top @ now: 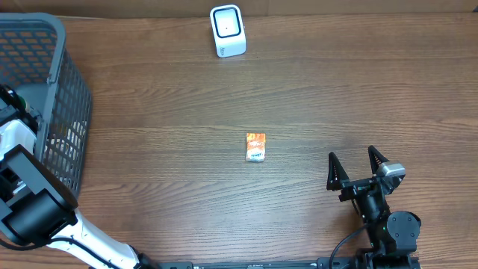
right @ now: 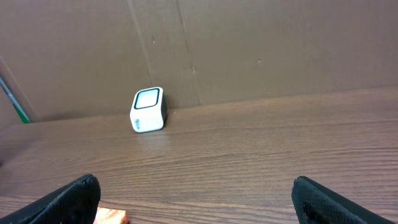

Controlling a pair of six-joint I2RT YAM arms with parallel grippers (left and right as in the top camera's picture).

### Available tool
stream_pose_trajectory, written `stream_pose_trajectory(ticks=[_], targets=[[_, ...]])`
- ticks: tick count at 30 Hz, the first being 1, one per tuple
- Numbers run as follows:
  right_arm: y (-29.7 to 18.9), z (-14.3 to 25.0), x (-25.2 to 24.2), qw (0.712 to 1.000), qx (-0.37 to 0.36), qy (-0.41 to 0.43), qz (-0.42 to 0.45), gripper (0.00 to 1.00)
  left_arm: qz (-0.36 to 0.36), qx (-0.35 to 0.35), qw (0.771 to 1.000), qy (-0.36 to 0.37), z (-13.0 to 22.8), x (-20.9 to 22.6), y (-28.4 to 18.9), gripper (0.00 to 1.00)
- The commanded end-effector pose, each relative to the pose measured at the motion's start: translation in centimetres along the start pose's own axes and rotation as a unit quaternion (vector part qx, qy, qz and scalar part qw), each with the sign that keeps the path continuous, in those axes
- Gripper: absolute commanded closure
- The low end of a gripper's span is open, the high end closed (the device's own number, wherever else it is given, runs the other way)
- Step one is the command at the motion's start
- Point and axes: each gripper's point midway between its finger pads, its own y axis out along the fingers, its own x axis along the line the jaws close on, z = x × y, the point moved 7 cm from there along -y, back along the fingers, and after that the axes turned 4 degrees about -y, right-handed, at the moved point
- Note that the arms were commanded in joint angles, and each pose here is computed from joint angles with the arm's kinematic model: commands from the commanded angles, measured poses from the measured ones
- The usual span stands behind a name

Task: Scan the item barcode
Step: 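Return the left gripper into the basket and grasp the teal tissue pack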

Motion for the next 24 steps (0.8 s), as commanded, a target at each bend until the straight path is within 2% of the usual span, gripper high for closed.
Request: stream_pose_trajectory(ticks=[1,6,8,9,10,11,18,24], targets=[[0.0,0.2,-0.1,1.000,-0.004,-0.003,0.004,0.00,0.002,0.008,1.000,0.016,0.5,-0.3,0.4,0.41],[0.0,0.2,-0.1,1.000,-0.004,-0.003,0.004,0.00,0.002,0.023,1.000,0.017,1.1,-0.1,0.5,0.47],[0.0,0.2,-0.1,1.000,-0.004,-0.003,0.004,0.00,0.002,0.024,1.000,0.017,1.1,0.0,0.5,0.55],[0.0,0.2,-0.1,1.000,-0.004,-0.003,0.004,0.00,0.002,0.024,1.000,0.017,1.1,0.0,0.5,0.65],[0.0,0.2,-0.1,1.000,-0.004,-0.003,0.003,0.00,0.002,0.024,1.000,0.016,1.1,0.0,0.5,0.86],[0.0,0.2,-0.1,1.000,-0.004,-0.003,0.003,0.00,0.001,0.023,1.000,0.013,1.0,0.0,0.5,0.96],[0.0,0.2,-0.1,1.000,-0.004,-0.003,0.004,0.00,0.003,-0.017,0.999,-0.043,-1.4,0.4,-2.3,0.96],[0.0,0.2,-0.1,1.000,-0.004,-0.003,0.003,0.00,0.058,-0.123,0.987,-0.090,-6.8,0.9,-10.6,0.96]])
